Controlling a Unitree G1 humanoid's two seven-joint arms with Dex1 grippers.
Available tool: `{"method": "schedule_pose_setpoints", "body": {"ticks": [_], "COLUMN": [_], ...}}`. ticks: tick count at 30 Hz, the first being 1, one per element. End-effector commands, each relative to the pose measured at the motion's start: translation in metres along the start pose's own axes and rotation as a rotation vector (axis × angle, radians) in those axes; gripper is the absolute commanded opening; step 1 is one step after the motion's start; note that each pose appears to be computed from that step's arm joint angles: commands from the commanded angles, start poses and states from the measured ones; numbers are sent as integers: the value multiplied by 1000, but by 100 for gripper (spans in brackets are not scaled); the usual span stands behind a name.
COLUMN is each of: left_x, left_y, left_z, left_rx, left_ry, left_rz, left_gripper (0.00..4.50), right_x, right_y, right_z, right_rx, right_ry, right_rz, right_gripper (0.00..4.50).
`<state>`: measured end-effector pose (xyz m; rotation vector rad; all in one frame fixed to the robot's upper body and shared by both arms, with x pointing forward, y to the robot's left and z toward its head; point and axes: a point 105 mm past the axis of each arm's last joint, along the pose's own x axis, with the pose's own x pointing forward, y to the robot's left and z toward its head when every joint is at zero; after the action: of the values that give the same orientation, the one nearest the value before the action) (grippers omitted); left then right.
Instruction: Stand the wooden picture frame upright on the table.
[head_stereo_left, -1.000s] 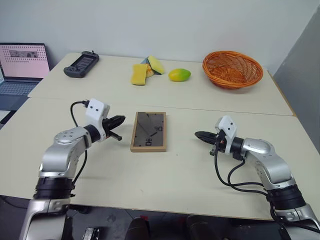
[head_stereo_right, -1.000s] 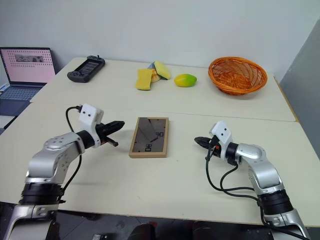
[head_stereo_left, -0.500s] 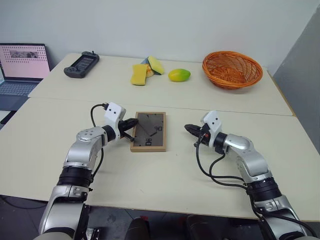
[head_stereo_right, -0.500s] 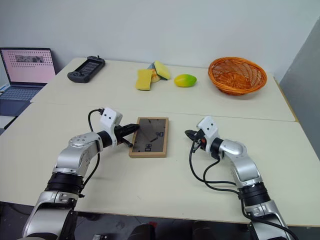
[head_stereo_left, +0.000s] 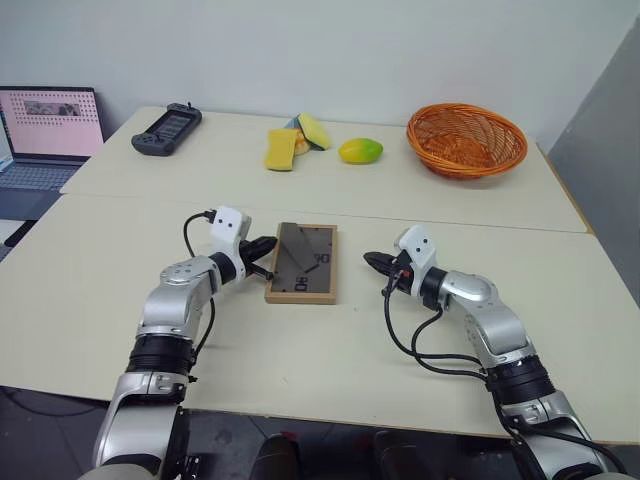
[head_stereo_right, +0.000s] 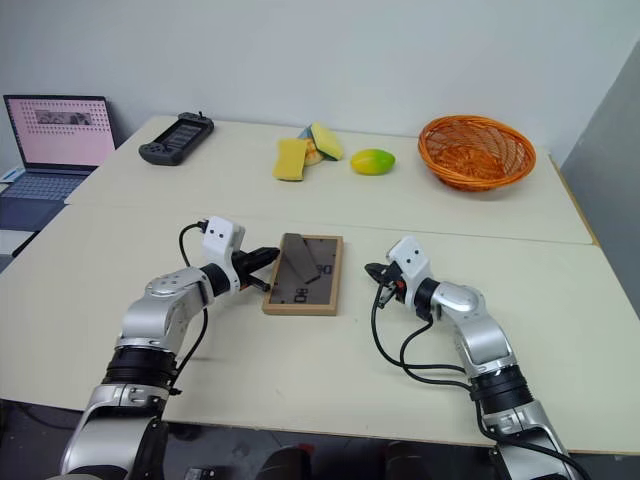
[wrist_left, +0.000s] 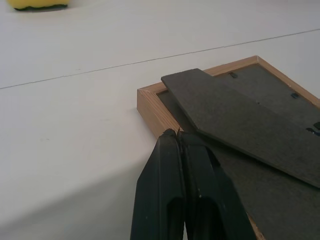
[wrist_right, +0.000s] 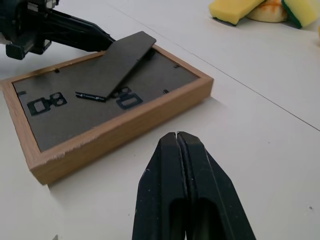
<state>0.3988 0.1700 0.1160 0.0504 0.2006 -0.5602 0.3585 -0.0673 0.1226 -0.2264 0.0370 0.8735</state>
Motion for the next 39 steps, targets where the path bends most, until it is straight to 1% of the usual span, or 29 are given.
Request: {"method": "schedule_pose_setpoints", "body": {"ticks": [1,5,7,10,13,15,17,23,27,31,36,39], "left_x": [16,22,24,26,24,23,23,26,28,27,27,27], "left_y": [-35,-49,-53,-57,-57,-57,-59,-73,-90,-102,-105,-100], "left_z": [-4,-2,-1,2,5,5,5,5,10,15,20,22], "left_rx": [20,12,15,23,25,27,27,14,4,17,22,27], "left_ry": [17,8,8,7,4,6,7,7,5,10,7,6], "left_rz": [-115,-156,-170,-186,-190,-194,-200,-232,-280,-323,-336,-325], "left_gripper": [6,6,6,6,6,6,6,6,6,6,6,6], "right_x": [2,1,-1,-14,-29,-40,-45,-47,-51,-56,-61,-65], "right_y": [5,7,2,-14,-40,-45,-37,-8,-5,-4,1,-6], "right_z": [14,10,10,8,5,-9,-21,-38,-37,-28,-18,-22], "right_rx": [-43,-43,-37,-53,-44,-76,-102,-67,-34,-6,5,3], "right_ry": [-36,-21,-24,-11,-6,61,109,149,144,124,108,127], "right_rz": [18,17,-6,-70,-185,-195,-161,-77,-80,-83,-59,-93], "right_gripper": [2,2,2,2,2,2,2,2,2,2,2,2]}}
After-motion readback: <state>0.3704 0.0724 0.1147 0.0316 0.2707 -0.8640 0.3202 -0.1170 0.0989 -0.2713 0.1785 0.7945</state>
